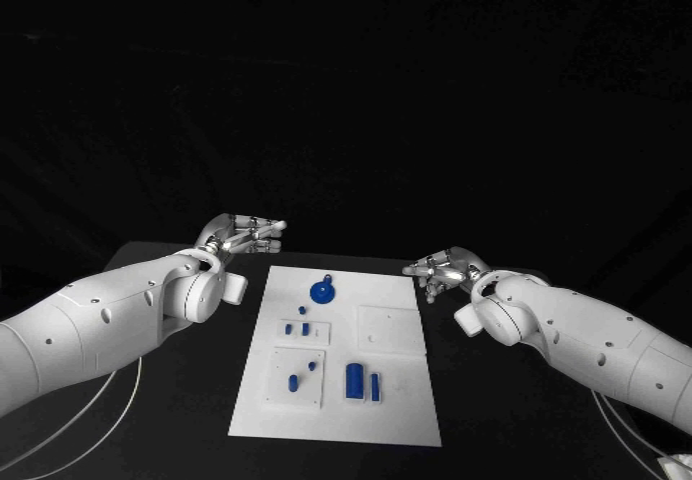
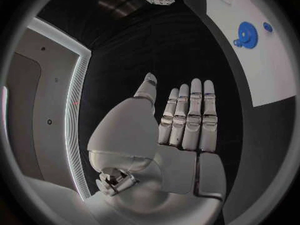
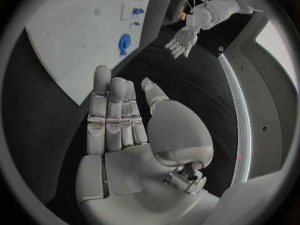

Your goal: Assemble the parts on the task board

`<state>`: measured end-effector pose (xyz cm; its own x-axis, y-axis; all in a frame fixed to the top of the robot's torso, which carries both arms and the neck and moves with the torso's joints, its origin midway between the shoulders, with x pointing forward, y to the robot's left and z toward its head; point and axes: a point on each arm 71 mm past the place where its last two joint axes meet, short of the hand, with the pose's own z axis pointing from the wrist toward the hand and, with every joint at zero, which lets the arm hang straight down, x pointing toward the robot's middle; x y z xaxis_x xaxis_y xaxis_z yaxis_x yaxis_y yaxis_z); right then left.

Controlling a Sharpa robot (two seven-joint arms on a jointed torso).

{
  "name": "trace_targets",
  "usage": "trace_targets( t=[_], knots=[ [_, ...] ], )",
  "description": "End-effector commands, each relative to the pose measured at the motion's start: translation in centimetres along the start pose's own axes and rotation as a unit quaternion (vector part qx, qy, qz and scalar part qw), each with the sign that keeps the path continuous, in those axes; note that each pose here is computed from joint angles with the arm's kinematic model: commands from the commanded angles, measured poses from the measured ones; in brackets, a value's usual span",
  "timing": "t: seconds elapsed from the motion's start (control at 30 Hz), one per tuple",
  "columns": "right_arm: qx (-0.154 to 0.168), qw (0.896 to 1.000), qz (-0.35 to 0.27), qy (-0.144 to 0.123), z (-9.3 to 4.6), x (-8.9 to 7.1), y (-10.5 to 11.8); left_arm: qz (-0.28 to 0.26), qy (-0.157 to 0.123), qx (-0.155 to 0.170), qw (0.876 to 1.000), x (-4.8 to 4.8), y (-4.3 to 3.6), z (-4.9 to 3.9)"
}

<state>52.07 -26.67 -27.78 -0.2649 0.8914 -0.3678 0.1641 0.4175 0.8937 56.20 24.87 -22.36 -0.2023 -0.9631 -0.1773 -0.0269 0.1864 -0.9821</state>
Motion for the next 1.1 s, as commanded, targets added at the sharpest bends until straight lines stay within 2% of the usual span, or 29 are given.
trace_targets(
  t=[0.03, 0.23, 0.5, 0.53, 0.6, 0.83, 1.0, 1.1],
  knots=[
    [-0.074, 0.995, 0.063, -0.031, 0.6, -0.9, 0.7, -0.027, -0.018, 0.010, 0.999, -0.48, -0.09, 0.33],
    [-0.085, 0.987, 0.131, -0.048, 2.1, -1.3, 0.4, -0.027, -0.032, 0.011, 0.999, -1.21, 0.07, 0.99],
    [-0.092, 0.982, 0.153, -0.060, 2.8, -1.5, -0.1, -0.027, -0.038, 0.007, 0.999, -1.47, 0.56, 1.44],
    [-0.062, 0.988, 0.124, -0.063, 2.7, -1.3, -0.4, -0.014, -0.043, 0.000, 0.999, -1.72, 0.51, 1.31],
    [-0.064, 0.988, 0.125, -0.064, 2.7, -1.3, -0.3, -0.015, -0.043, 0.000, 0.999, -1.62, 0.53, 1.24],
    [-0.089, 0.984, 0.138, -0.071, 2.2, -0.5, 1.6, -0.028, -0.049, 0.005, 0.998, -0.17, 0.82, 0.17],
    [-0.115, 0.977, 0.158, -0.081, 0.9, 1.0, 3.8, -0.048, -0.059, 0.011, 0.997, 1.89, 0.95, -1.62],
    [-0.126, 0.973, 0.173, -0.087, -0.4, 2.3, 5.1, -0.062, -0.067, 0.015, 0.996, 3.44, 0.81, -3.22]
  ],
)
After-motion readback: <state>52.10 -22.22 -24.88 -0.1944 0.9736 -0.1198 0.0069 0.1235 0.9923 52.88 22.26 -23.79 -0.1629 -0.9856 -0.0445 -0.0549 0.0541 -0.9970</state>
